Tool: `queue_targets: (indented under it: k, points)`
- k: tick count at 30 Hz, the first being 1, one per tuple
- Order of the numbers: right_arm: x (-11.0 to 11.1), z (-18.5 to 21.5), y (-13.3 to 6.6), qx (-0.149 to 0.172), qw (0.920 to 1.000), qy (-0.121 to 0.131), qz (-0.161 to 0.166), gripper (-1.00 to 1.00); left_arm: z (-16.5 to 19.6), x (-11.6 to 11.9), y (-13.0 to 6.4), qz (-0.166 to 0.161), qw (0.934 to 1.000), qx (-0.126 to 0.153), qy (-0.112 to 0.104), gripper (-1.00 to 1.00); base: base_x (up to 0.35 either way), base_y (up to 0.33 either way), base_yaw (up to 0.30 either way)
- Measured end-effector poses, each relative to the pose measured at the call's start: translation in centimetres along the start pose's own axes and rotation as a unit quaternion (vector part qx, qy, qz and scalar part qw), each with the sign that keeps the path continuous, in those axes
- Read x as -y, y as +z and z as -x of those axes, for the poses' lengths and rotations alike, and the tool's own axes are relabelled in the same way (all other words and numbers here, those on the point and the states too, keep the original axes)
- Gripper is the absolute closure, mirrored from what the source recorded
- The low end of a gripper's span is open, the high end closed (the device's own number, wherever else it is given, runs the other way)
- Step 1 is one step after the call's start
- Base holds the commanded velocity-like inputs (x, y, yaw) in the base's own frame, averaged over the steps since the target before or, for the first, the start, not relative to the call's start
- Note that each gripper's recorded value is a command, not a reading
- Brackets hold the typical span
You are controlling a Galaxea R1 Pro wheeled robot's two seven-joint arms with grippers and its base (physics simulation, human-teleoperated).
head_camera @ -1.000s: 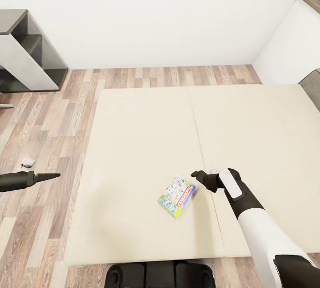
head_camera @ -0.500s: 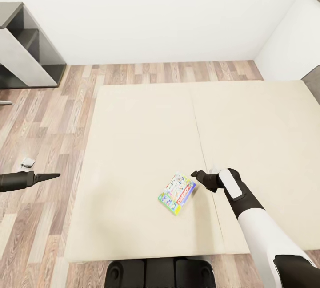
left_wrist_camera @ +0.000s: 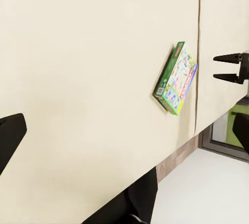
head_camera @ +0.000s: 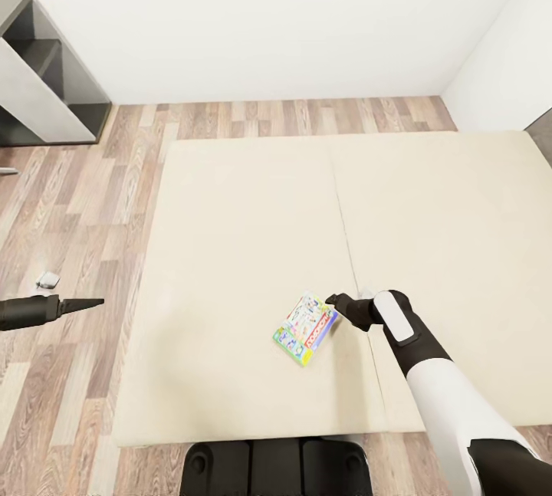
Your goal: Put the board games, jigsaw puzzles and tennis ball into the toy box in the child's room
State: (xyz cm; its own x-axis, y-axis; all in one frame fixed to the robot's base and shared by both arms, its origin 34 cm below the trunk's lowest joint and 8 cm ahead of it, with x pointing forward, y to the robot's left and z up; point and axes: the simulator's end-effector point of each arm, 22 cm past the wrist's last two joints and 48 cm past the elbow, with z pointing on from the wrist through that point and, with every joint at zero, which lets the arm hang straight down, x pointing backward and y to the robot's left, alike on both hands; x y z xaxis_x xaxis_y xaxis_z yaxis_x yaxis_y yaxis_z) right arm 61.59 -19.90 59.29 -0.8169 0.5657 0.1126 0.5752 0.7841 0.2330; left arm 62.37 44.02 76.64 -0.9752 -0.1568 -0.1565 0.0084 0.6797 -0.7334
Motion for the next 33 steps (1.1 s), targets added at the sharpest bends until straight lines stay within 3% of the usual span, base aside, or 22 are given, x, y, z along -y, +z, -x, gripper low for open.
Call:
queue_targets:
  k: [33]
  points:
    - [1.4,-2.0,2.7,-0.024,0.9996,0.005,-0.012,-1.0,-1.8,-2.0,1.6,0.004,0.9996,-0.019,-0.02,-1.0,0.0,0.0,0.0]
